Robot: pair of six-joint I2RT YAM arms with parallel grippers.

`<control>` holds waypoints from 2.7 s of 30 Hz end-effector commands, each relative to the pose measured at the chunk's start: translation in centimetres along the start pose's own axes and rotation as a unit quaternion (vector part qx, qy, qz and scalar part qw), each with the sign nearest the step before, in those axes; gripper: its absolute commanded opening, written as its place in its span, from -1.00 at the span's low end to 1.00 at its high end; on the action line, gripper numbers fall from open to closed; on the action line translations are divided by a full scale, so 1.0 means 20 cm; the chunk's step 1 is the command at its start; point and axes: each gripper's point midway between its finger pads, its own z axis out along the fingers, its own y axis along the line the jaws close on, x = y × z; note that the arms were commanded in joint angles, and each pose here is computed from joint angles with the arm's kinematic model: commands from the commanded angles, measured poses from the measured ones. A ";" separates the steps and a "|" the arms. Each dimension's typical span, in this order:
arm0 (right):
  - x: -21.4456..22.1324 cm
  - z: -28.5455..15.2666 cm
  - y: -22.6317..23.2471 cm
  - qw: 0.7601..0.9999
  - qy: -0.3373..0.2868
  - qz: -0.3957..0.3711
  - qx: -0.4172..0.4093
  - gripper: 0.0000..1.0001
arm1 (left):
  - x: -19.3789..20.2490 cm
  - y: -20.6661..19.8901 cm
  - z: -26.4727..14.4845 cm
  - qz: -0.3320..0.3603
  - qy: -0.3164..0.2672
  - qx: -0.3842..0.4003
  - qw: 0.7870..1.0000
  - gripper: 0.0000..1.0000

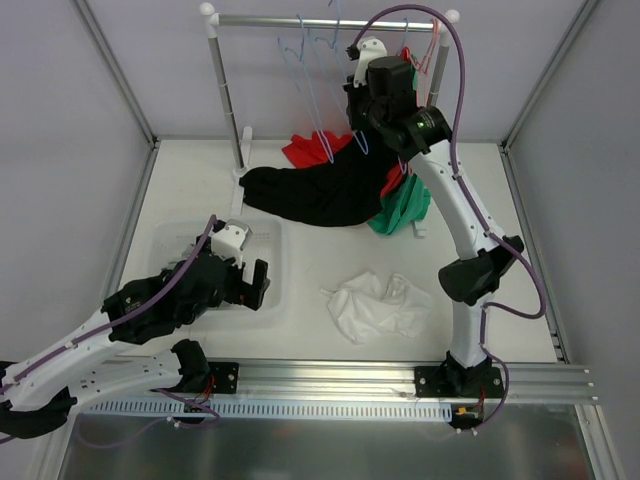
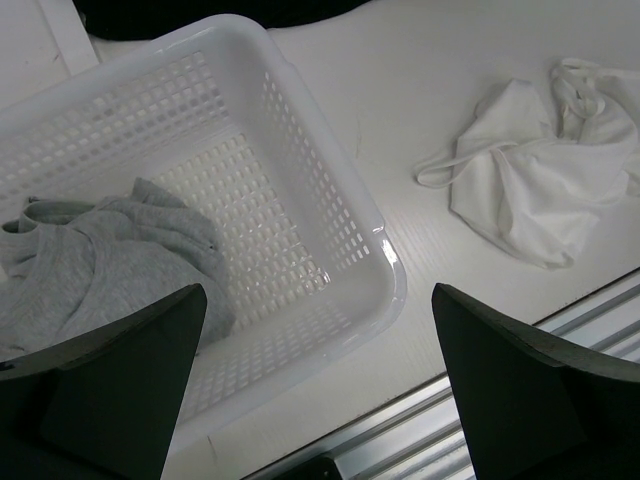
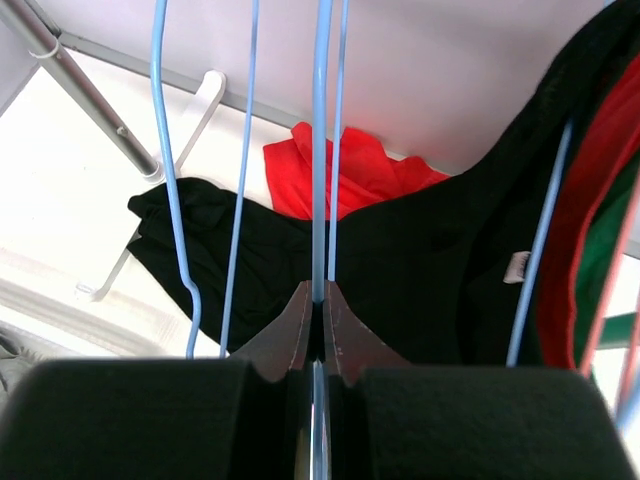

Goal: Remove the tank top from the hanger

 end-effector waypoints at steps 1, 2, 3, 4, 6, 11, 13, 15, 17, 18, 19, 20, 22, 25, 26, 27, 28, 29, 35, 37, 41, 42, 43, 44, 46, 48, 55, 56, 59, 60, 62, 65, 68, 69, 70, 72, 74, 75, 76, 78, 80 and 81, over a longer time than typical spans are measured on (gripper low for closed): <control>-0.11 0.03 0.08 0.999 -0.041 0.001 -0.019 -0.99 | 0.02 0.01 0.02 0.006 0.010 -0.008 1.000 0.98; -0.09 0.04 0.09 0.999 -0.036 0.001 -0.020 -0.99 | 0.03 0.00 0.02 0.006 0.010 -0.008 1.000 0.98; -0.07 0.05 0.09 0.999 -0.032 0.002 -0.019 -0.99 | 0.03 0.01 0.02 0.006 0.010 -0.008 1.000 0.97; -0.06 0.05 0.09 0.999 -0.030 0.004 -0.018 -0.99 | 0.02 0.01 0.02 0.006 0.009 -0.007 1.000 0.97; -0.05 0.07 0.09 0.999 -0.026 0.010 -0.016 -0.99 | 0.02 0.01 0.01 0.004 0.007 -0.006 1.000 0.98; -0.03 0.04 0.10 0.999 -0.021 0.026 -0.017 -0.76 | 0.02 0.01 0.00 -0.001 0.001 -0.005 1.000 0.98; -0.06 0.00 0.09 0.999 -0.029 0.030 -0.018 -0.60 | 0.01 0.01 0.00 -0.002 0.000 -0.004 1.000 0.97; -0.09 -0.03 0.09 0.999 -0.036 0.034 -0.020 -0.43 | 0.02 0.00 0.00 -0.001 0.005 0.002 1.000 0.97; -0.12 -0.09 0.08 0.998 -0.044 0.034 -0.022 -0.11 | 0.01 -0.02 0.00 -0.001 0.007 0.007 1.000 0.97; -0.14 -0.12 0.08 0.998 -0.048 0.034 -0.023 -0.05 | 0.01 -0.03 0.01 0.001 0.012 0.012 1.000 0.97; -0.15 -0.15 0.08 0.998 -0.050 0.034 -0.024 0.03 | 0.01 -0.04 0.01 -0.001 0.014 0.015 1.000 0.97; -0.18 -0.21 0.07 0.997 -0.058 0.036 -0.026 0.04 | 0.00 -0.05 0.00 -0.003 0.011 0.019 1.000 0.97; -0.21 -0.30 0.06 0.997 -0.067 0.034 -0.028 0.09 | -0.02 -0.08 0.01 -0.009 0.012 0.029 0.999 0.97; -0.24 -0.50 0.03 0.996 -0.080 0.029 -0.034 0.23 | -0.06 -0.16 0.03 -0.017 0.012 0.053 0.998 0.97; -0.27 -0.65 0.00 0.995 -0.092 0.028 -0.033 0.24 | -0.09 -0.19 0.04 -0.020 0.011 0.062 0.998 0.97; -0.20 -0.68 -0.02 0.997 -0.073 0.023 -0.033 0.25 | -0.08 -0.23 0.08 -0.021 0.025 0.065 0.997 0.97; -0.15 -0.73 -0.02 0.997 -0.063 0.021 -0.037 0.31 | -0.10 -0.27 0.11 -0.026 0.024 0.077 0.996 0.97; -0.08 -0.79 -0.03 0.998 -0.048 0.023 -0.041 0.38 | -0.11 -0.34 0.13 -0.027 0.031 0.100 0.994 0.97; 0.46 -1.21 -0.12 0.998 -0.022 0.039 -0.046 0.99 | -0.07 -0.71 0.41 0.012 0.078 0.170 0.982 0.97; 0.53 -1.42 -0.18 0.996 -0.058 0.050 -0.035 0.99 | 0.04 -0.83 0.53 0.037 0.125 0.185 0.974 0.97; 0.77 -1.62 -0.23 0.996 -0.056 0.058 -0.025 0.99 | 0.10 -1.10 0.67 0.089 0.158 0.223 0.958 0.97; 0.79 -1.65 -0.22 0.996 -0.059 0.058 -0.035 0.99 | 0.20 -1.15 0.75 0.110 0.183 0.221 0.952 0.97; 0.81 -1.69 -0.22 0.996 -0.061 0.059 -0.041 0.99 | 0.22 -1.19 0.79 0.116 0.188 0.218 0.951 0.97; 0.84 -1.74 -0.22 0.995 -0.063 0.057 -0.047 0.99 | 0.18 -1.24 0.82 0.113 0.181 0.220 0.952 0.97; 0.86 -1.79 -0.21 0.995 -0.066 0.056 -0.056 0.99 | 0.27 -1.27 0.93 0.113 0.203 0.203 0.951 0.97; 0.88 -1.85 -0.20 0.994 -0.071 0.054 -0.064 0.99 | 0.30 -1.30 1.03 0.106 0.207 0.180 0.956 0.97; 0.93 -1.89 -0.20 0.994 -0.066 0.045 -0.072 0.99 | 0.45 -1.37 1.21 0.118 0.230 0.154 0.954 0.97; 0.93 -1.89 -0.20 0.994 -0.066 0.043 -0.071 0.99 | 0.48 -1.39 1.21 0.122 0.234 0.157 0.952 0.97; 0.93 -1.90 -0.21 0.994 -0.070 0.039 -0.071 0.99 | 0.54 -1.39 1.21 0.134 0.239 0.146 0.951 0.88; 0.93 -1.91 -0.21 0.994 -0.073 0.038 -0.071 0.99 | 0.56 -1.37 1.22 0.140 0.239 0.137 0.951 0.61; 0.93 -1.92 -0.21 0.994 -0.076 0.036 -0.073 0.99 | 0.58 -1.35 1.21 0.146 0.239 0.129 0.951 0.28; 0.93 -1.92 -0.21 0.994 -0.080 0.035 -0.073 0.99 | 0.58 -1.29 1.19 0.150 0.237 0.111 0.954 -0.61; 0.93 -1.94 -0.22 0.993 -0.086 0.031 -0.069 0.99 | 0.51 -1.23 1.13 0.148 0.223 0.099 0.958 -1.00; 0.93 -1.94 -0.22 0.993 -0.087 0.031 -0.067 0.99 | 0.42 -1.23 1.08 0.140 0.207 0.101 0.963 -1.00; 0.93 -1.94 -0.23 0.993 -0.089 0.030 -0.064 0.99 | 0.37 -1.20 1.05 0.139 0.195 0.094 0.966 -1.00; 0.93 -1.94 -0.23 0.994 -0.090 0.031 -0.062 0.99 | 0.20 -1.16 0.95 0.133 0.162 0.094 0.973 -1.00; 0.94 -1.93 -0.23 0.994 -0.090 0.031 -0.062 0.99 | 0.01 -1.11 0.85 0.128 0.118 0.081 0.981 -1.00; 0.94 -1.93 -0.23 0.994 -0.088 0.032 -0.062 0.99 | -0.04 -1.08 0.82 0.128 0.105 0.074 0.983 -1.00; 0.95 -1.92 -0.23 0.994 -0.088 0.032 -0.062 0.99 | -0.10 -1.04 0.78 0.129 0.100 0.061 0.985 -1.00; 0.96 -1.91 -0.23 0.994 -0.086 0.032 -0.063 0.99 | -0.25 -0.94 0.70 0.117 0.066 0.027 0.991 -1.00; 0.96 -1.91 -0.23 0.994 -0.088 0.034 -0.061 0.99 | -0.34 -0.81 0.61 0.108 0.052 -0.009 0.993 -1.00; 0.96 -1.91 -0.23 0.993 -0.090 0.034 -0.062 0.99 | -0.37 -0.76 0.58 0.102 0.048 -0.022 0.993 -1.00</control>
